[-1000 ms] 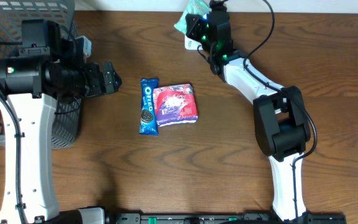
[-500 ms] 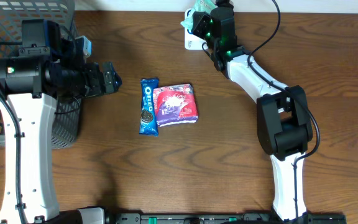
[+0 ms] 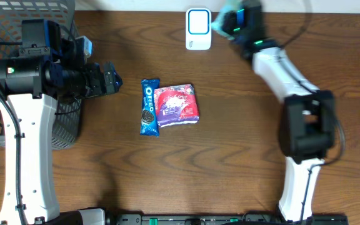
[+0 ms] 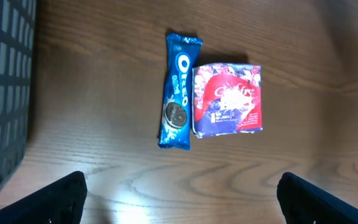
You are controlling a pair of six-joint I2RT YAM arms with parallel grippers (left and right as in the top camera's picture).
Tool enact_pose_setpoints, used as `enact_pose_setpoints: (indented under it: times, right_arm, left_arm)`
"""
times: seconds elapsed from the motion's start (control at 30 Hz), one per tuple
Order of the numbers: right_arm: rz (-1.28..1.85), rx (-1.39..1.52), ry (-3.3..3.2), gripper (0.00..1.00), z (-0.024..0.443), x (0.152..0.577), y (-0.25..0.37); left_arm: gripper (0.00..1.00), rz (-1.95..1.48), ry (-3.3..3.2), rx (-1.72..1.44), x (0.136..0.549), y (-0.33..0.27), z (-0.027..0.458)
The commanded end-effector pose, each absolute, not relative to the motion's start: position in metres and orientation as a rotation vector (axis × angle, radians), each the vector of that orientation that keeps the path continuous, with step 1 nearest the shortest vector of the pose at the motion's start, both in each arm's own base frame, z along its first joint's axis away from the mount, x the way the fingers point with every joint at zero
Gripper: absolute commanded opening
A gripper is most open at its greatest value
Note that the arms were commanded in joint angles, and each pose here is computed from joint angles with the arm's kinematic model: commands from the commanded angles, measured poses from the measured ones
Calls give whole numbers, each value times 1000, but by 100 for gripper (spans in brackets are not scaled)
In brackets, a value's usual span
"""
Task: Scan the item barcode
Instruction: 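Carry the wipes pack to the far right and drop it there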
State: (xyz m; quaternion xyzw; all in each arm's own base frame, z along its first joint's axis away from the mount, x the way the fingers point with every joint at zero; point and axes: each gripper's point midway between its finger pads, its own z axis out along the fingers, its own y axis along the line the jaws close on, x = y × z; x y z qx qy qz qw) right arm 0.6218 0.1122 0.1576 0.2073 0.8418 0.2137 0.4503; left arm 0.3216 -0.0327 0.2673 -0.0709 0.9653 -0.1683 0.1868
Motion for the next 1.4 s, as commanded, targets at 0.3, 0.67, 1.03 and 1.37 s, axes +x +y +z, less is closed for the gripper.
enact_pose_setpoints:
  times: [0.3, 0.67, 1.03, 1.37]
  right_arm:
    - [157, 1011, 2147, 8, 187, 530, -145]
    - [-293, 1150, 2339, 13, 142, 421, -293]
    - [-319, 1279, 2350, 34, 104, 389, -343]
    - [-250, 1242, 2407, 61, 85, 394, -337]
  left_arm:
    - [98, -462, 2721, -182, 322, -32, 267]
    - [98, -462, 2721, -182, 322, -32, 267]
    - [98, -462, 2721, -182, 322, -32, 267]
    - [98, -462, 2721, -181, 322, -32, 267]
